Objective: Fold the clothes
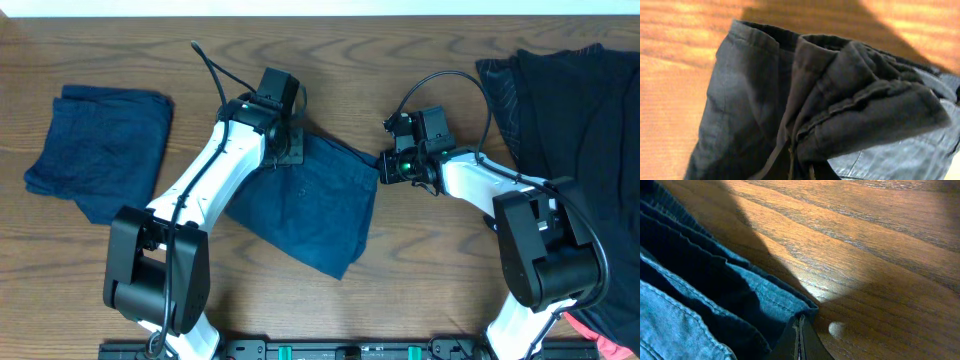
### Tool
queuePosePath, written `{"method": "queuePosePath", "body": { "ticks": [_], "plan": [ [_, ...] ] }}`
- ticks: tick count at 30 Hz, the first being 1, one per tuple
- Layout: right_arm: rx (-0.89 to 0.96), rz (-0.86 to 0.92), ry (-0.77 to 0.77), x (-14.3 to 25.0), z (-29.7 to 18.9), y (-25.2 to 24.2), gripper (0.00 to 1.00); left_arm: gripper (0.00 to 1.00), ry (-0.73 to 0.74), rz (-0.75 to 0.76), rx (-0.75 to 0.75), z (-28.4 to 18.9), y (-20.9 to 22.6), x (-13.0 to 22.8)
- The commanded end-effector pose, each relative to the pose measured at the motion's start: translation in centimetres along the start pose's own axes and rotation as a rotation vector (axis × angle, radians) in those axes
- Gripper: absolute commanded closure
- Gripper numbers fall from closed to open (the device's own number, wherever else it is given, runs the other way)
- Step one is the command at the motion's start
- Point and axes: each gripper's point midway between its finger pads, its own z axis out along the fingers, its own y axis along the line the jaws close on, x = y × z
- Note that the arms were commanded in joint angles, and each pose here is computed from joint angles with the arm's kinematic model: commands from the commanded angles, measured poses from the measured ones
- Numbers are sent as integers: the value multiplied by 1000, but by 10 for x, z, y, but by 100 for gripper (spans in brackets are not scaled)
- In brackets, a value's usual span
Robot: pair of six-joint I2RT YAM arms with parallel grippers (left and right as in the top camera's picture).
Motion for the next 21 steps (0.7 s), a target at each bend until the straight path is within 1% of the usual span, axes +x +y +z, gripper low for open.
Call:
{"method": "queuePosePath", "body": {
  "ticks": [1,4,13,19,21],
  "plan": [
    [96,23,58,21,7,-28,99,94,-36,-46,-29,3,6,-8],
    [97,25,63,23,7,-28,99,94,-45,-43,-24,13,4,-13],
    [100,17,86,28,6,-29,99,93,-2,-54,-42,65,6,-11],
    [101,21,95,31,6,-29,99,91,-49,-51,-48,75,6,-23],
    [102,22,99,32,6,-30,99,88,-71,-52,-57,75,7,-28]
  ]
}}
